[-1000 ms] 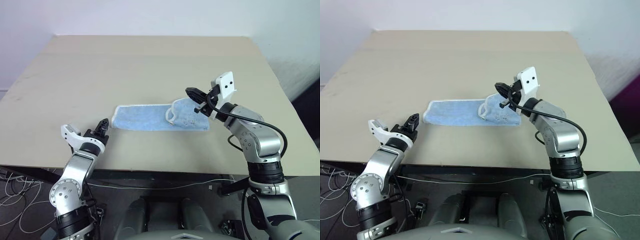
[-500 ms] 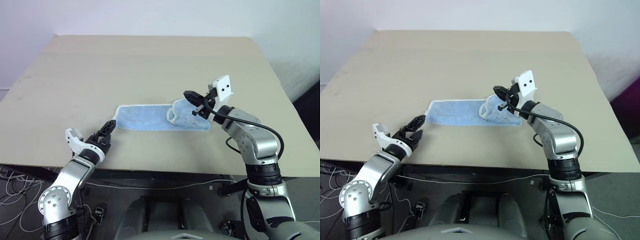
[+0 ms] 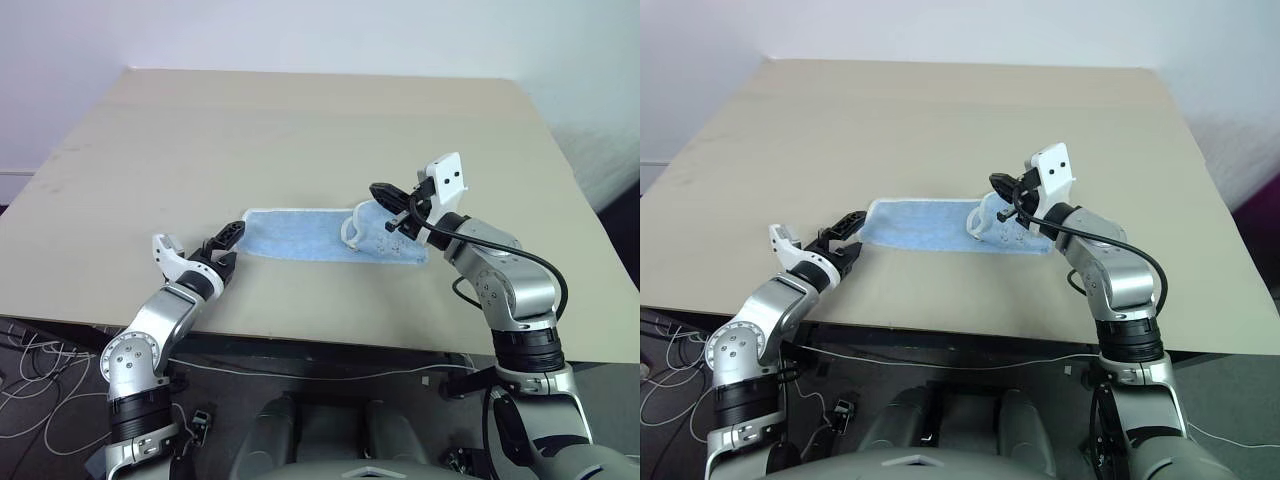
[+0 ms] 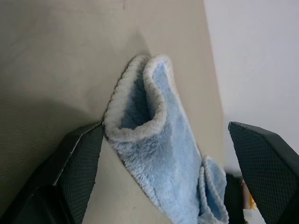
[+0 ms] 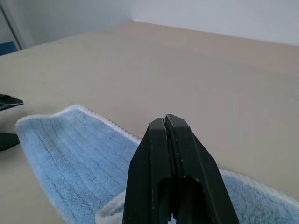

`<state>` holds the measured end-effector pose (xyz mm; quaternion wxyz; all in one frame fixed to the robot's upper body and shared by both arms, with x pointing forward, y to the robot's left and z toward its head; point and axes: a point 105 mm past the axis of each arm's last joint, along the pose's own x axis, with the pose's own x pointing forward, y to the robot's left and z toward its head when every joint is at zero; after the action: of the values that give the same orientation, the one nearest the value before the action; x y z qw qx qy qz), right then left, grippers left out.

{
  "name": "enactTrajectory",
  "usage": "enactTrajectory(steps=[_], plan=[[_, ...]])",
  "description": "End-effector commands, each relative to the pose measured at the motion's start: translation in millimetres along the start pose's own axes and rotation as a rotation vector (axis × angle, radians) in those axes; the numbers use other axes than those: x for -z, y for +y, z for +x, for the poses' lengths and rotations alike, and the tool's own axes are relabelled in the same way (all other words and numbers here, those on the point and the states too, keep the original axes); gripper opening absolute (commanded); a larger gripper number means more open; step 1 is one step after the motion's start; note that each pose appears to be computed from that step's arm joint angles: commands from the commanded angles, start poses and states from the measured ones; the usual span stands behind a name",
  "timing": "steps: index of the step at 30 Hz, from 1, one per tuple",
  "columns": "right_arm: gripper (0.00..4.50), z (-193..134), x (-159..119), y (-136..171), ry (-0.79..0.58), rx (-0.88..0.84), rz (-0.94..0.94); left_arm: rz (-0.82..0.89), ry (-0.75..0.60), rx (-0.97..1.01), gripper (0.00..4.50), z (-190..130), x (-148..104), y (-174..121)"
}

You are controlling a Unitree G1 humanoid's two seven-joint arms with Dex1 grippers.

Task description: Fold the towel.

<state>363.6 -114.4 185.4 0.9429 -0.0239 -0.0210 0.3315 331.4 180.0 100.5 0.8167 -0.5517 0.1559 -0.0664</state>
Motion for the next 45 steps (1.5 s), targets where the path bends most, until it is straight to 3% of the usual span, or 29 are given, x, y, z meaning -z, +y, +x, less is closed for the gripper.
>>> enactTrajectory(steps=[1,10,15,24,29,33,37,41,45], plan=[[0.00,-4,-16,0,-0.054,0.008,-0.036,-0.003,0.041,-0.042,3.21,6,10,11],[0.00,-3,-16,2,-0.058,0.007,-0.037,-0.007,0.016,-0.037,0.12,4,3,11],[0.00,-2,-15,3,-0.058,0.005,-0.035,0.004,-0.053,-0.020,0.03,-1,-16,10],[0.00,-4,-14,0,-0.051,0.016,-0.037,0.149,-0.274,0.029,0.03,-34,-103,8],[0.00,-6,-11,-5,-0.039,0.027,-0.037,0.351,-0.247,0.110,0.03,-40,-111,-20],[0.00,-7,-5,-9,-0.016,0.043,-0.036,0.569,-0.155,0.246,0.03,-23,-86,-64],[0.00,-7,5,-17,0.013,0.091,-0.022,0.798,0.087,0.427,0.03,0,-16,-99],[0.00,-11,14,-26,0.027,0.148,-0.003,0.947,0.268,0.556,0.03,15,46,-117],[0.00,-15,18,-32,0.030,0.194,-0.002,1.099,0.384,0.560,0.03,26,80,-112]])
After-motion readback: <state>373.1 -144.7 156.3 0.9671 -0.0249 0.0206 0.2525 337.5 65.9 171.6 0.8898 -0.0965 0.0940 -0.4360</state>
